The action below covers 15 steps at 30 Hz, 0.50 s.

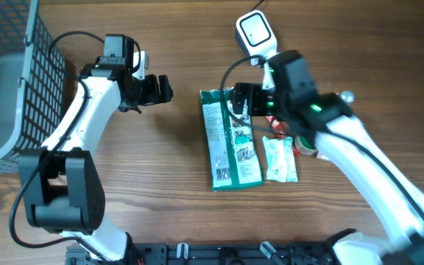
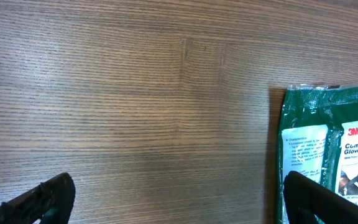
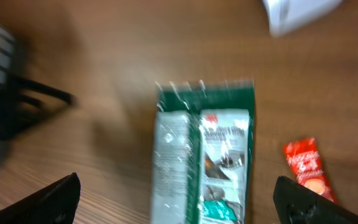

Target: Scan the item barcode

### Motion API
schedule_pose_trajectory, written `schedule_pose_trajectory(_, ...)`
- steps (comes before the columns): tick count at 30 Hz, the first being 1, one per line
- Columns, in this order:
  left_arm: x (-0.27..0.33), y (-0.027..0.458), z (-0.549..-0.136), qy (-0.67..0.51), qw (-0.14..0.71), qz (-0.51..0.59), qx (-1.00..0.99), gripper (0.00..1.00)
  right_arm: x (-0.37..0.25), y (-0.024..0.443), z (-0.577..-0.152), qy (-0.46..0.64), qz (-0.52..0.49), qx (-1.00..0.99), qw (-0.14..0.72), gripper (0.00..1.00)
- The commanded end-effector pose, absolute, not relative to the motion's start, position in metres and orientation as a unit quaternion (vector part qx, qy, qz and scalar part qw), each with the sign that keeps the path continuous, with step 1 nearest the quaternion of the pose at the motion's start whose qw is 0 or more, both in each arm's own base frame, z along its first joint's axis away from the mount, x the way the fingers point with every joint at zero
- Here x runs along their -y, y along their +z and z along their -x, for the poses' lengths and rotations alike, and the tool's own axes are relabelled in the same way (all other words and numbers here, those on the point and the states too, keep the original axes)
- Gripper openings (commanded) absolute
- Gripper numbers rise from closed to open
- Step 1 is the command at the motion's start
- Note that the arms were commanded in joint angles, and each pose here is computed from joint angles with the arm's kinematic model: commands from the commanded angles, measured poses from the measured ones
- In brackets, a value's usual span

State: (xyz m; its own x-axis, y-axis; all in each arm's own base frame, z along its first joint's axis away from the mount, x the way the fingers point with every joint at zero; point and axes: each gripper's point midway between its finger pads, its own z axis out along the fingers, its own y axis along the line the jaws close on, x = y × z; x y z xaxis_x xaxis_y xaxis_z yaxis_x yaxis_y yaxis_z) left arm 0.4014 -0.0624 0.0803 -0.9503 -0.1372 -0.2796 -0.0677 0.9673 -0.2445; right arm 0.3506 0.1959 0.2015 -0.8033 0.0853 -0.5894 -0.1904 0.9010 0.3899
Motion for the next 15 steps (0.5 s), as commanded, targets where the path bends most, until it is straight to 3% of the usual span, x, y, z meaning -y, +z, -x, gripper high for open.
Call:
schedule_pose_trajectory(1,0.061,0.084,-0.404,-0.118,0.155,0.052,-0.979,1.00,-0.184,0.288,-0.322,0.263,0.036,-0.872,0.411,1.00)
schedule_pose_trajectory(4,0.061,0.084,-0.404,-0.118,0.155,0.052,-0.979,1.00,-0.144,0.350,-0.304,0.242,-0.004,-0.824,0.512,0.96)
schedule_pose_trajectory(7,0.061,0.084,-0.404,-0.118,0.155,0.052,-0.979,1.00,-0.090,0.400,-0.272,0.211,-0.061,-0.771,0.598,1.00)
schedule_pose_trajectory(15,0.061,0.084,-0.404,-0.118,0.155,0.052,-0.979,1.00,-0.027,0.403,-0.200,0.163,-0.098,-0.731,0.655,0.99)
